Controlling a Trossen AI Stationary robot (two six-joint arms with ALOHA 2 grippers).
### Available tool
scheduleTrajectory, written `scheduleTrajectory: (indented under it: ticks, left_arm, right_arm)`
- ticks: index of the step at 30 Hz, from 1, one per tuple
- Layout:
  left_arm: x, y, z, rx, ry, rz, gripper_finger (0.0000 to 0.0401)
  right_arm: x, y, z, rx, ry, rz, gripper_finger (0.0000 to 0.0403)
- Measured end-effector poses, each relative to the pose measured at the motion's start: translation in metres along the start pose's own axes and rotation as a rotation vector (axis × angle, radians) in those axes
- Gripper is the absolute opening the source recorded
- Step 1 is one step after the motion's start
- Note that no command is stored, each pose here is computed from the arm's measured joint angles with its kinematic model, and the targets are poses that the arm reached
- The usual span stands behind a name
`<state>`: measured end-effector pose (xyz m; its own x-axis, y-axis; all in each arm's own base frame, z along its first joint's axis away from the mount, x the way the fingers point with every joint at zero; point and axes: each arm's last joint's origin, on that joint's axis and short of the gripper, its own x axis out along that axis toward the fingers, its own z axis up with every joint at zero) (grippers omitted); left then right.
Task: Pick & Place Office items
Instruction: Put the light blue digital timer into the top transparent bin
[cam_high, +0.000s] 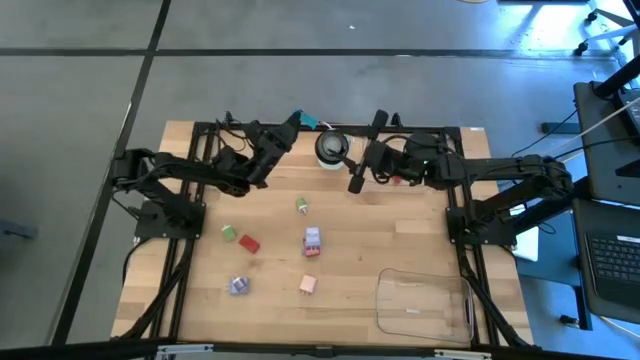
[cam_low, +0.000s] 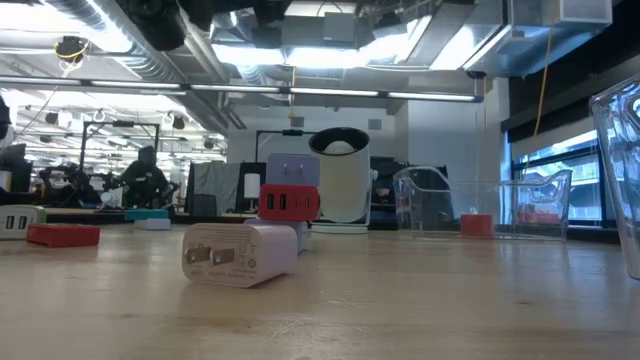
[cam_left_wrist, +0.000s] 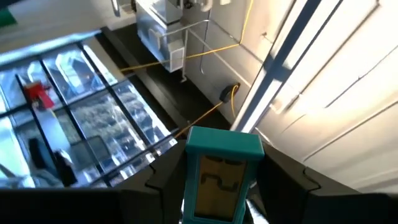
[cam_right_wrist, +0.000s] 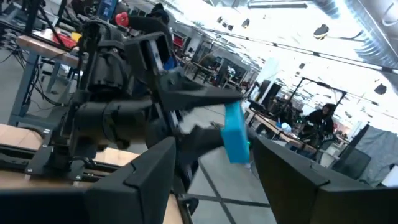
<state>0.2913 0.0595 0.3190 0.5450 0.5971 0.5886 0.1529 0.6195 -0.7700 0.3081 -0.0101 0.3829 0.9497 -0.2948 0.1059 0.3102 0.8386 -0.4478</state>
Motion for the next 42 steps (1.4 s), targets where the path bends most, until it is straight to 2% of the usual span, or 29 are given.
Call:
scheduleTrajectory:
  ticks: [5,9,14,22,26,31,42]
  left_arm:
    - [0.010,0.002,-0.013,-0.073,0.059,-0.049,0.0164]
    - [0.017,-0.001,-0.018,-0.079,0.101,-0.106,0.0161]
    - [0.017,-0.001,-0.019,-0.073,0.106,-0.108,0.0162]
    - [0.017,-0.001,-0.019,-0.057,0.101,-0.105,0.0160]
    - [0.017,0.000,-0.019,-0.057,0.110,-0.100,0.0164]
    - [0.017,-0.001,-0.020,-0.056,0.122,-0.113,0.0162]
    - [0.014,-0.005,-0.024,-0.071,0.178,-0.156,0.0162]
  right_arm:
    - [0.008,0.006,-0.004,-0.042,-0.013,0.011,0.0219]
    - [0.009,0.006,-0.005,-0.039,-0.014,-0.005,0.0219]
    - [0.008,0.005,-0.005,-0.061,0.013,-0.050,0.0219]
    - [0.004,0.011,0.000,-0.096,0.007,-0.048,0.0219]
    - [0.003,0.011,0.001,-0.149,0.043,-0.116,0.0219]
    - [0.003,0.009,0.002,-0.139,0.045,-0.146,0.0219]
    - [0.006,0.007,-0.001,-0.069,0.035,-0.130,0.0216]
